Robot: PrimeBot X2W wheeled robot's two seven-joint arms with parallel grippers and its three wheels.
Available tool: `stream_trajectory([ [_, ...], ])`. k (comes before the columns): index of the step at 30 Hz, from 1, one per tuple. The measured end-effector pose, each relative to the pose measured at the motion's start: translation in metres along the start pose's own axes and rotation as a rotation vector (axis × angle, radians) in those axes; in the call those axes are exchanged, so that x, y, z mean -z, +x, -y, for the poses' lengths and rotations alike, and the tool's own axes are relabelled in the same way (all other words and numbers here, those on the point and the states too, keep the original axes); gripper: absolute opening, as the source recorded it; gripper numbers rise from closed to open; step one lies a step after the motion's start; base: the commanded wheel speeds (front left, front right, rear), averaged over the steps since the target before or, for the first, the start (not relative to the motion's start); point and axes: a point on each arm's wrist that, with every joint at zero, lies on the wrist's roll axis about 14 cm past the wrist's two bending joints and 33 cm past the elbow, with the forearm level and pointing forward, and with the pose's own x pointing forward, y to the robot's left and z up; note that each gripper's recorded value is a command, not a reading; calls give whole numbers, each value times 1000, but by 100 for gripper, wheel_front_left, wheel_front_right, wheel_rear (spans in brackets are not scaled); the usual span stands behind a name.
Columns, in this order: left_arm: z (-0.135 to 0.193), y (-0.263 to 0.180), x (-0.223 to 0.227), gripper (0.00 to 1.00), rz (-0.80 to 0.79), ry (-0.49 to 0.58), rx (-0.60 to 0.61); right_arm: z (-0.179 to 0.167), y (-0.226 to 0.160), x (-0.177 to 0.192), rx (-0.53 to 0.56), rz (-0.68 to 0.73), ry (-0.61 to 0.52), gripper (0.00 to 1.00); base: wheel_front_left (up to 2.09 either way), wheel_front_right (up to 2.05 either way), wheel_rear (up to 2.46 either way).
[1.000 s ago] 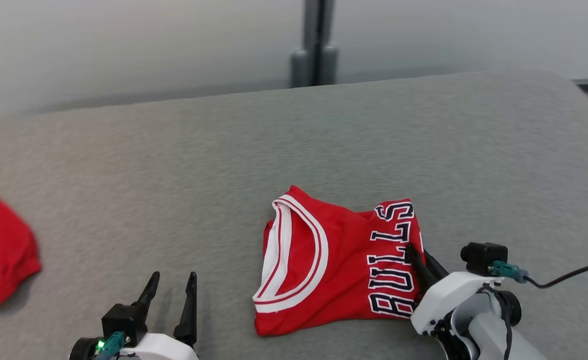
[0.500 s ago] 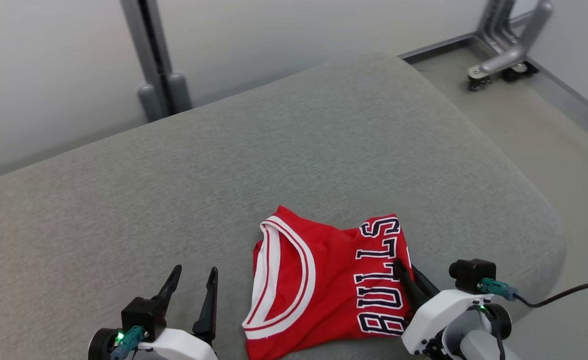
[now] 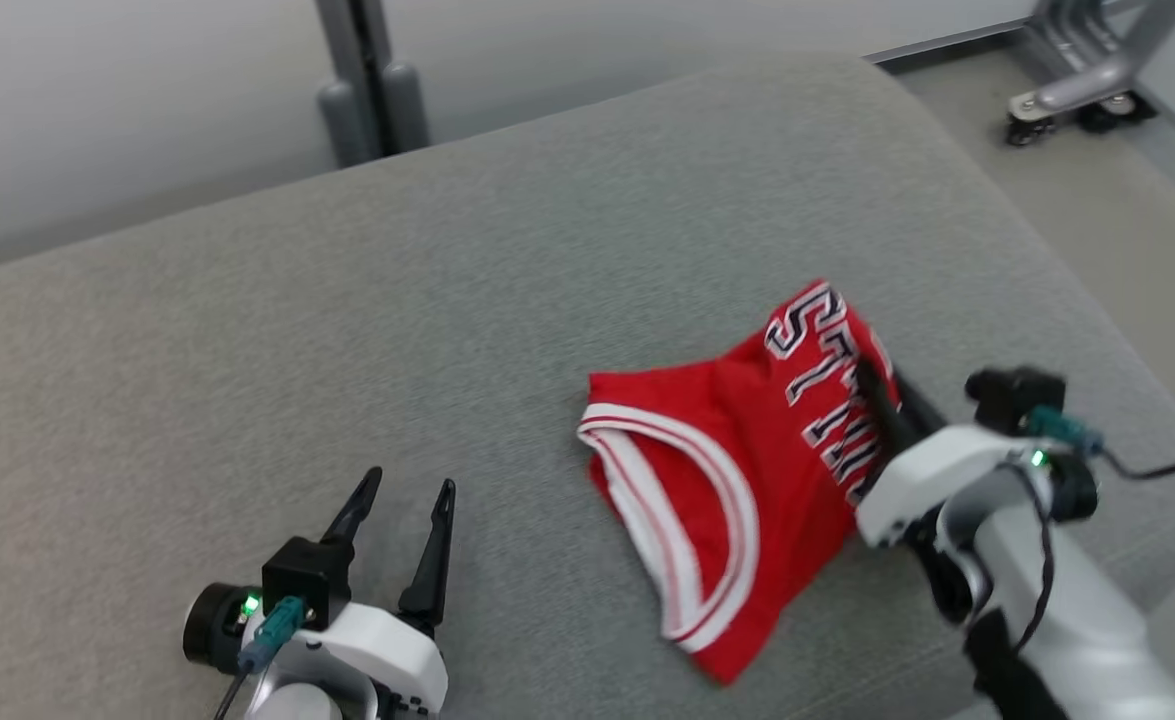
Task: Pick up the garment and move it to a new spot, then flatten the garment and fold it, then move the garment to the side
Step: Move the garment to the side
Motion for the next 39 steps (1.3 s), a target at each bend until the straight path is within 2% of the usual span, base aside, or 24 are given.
stream_trajectory([
  [4,-19,-3,4,100,-6,5,-42,7,27,-23,9,28,-68,0,0,0,0],
  [10,-51,-5,4,100,4,11,-109,56,65,-51,113,36,-199,0,0,0,0],
  [17,-78,-10,8,100,4,5,-174,124,76,-62,285,13,-284,0,0,0,0],
  [21,-88,-14,14,100,-9,-4,-203,145,77,-60,348,1,-315,0,0,0,0],
  [22,-89,-15,14,100,-10,-4,-205,147,77,-61,364,7,-306,24,0,0,0],
  [23,-91,-15,15,100,-11,-5,-208,148,78,-61,374,13,-304,100,0,0,0],
  [30,-93,-14,13,100,-7,0,-211,109,96,-89,336,147,-294,100,0,0,0],
  [34,-97,-17,5,100,15,-5,-239,52,107,-88,201,184,-276,100,0,0,0],
  [39,-104,-31,-7,100,41,-8,-292,2,93,-75,59,209,-251,100,0,0,0],
])
